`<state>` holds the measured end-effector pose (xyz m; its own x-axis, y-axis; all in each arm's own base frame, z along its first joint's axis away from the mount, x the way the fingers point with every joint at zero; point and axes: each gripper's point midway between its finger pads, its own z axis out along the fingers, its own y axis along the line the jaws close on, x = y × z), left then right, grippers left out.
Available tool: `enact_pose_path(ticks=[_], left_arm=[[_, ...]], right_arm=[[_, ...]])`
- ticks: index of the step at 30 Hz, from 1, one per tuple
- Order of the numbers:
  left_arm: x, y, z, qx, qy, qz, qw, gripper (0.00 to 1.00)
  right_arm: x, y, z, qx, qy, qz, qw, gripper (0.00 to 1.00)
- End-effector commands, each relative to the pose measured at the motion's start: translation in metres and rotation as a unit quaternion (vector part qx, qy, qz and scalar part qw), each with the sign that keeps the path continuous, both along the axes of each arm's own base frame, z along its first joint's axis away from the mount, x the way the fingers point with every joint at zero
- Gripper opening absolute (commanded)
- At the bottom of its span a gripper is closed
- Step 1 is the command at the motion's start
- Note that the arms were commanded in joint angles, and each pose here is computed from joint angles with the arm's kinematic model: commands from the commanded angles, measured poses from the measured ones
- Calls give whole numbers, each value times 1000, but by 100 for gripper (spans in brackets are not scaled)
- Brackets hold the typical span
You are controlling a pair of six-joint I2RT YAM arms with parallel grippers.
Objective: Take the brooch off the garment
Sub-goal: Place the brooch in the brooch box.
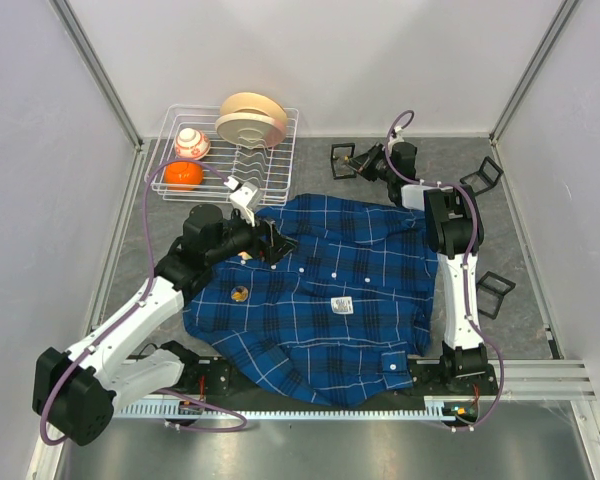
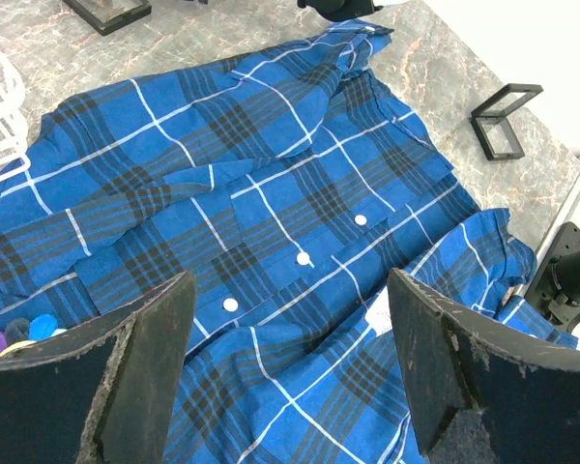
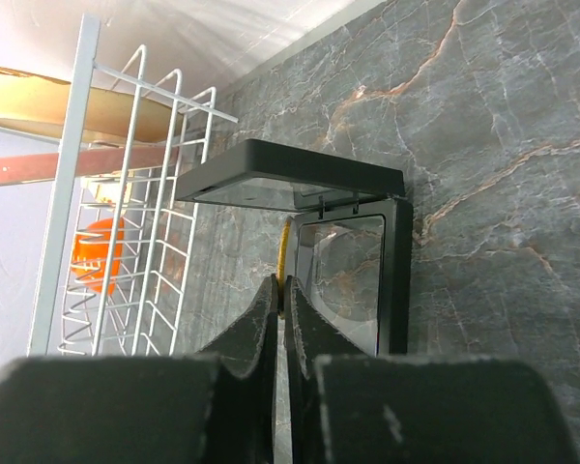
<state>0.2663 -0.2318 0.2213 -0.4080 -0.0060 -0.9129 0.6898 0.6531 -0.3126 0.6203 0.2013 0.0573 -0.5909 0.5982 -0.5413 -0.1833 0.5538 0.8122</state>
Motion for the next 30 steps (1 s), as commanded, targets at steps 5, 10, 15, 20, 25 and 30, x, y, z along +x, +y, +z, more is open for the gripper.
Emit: enact_pose_path(ticks=[5,10,15,20,25,30], left_arm=[[2,-4,9,-23,-5,-6,1000,86],[2,-5,8,-23,-3,-8,1000,86],[1,-6,9,-25,-4,-10,1000,86],[0,-6,9,-26,-3,-11,1000,86],[0,-5,11,-28,-5,-10,1000,86],[-2,-3,14,-33,-4,-8,999,85]], right_arm=[[4,3,6,-2,-17,9,1000,11],[6,3,6,-1,-18,10,1000,13],[7,3,9,-3,-19,9,1000,20],[6,-3,14,-20,-15,-4,1000,29],[2,-9,20,-56,2,-7,998,38],[0,-13,28,-84,16,-11,996,50]])
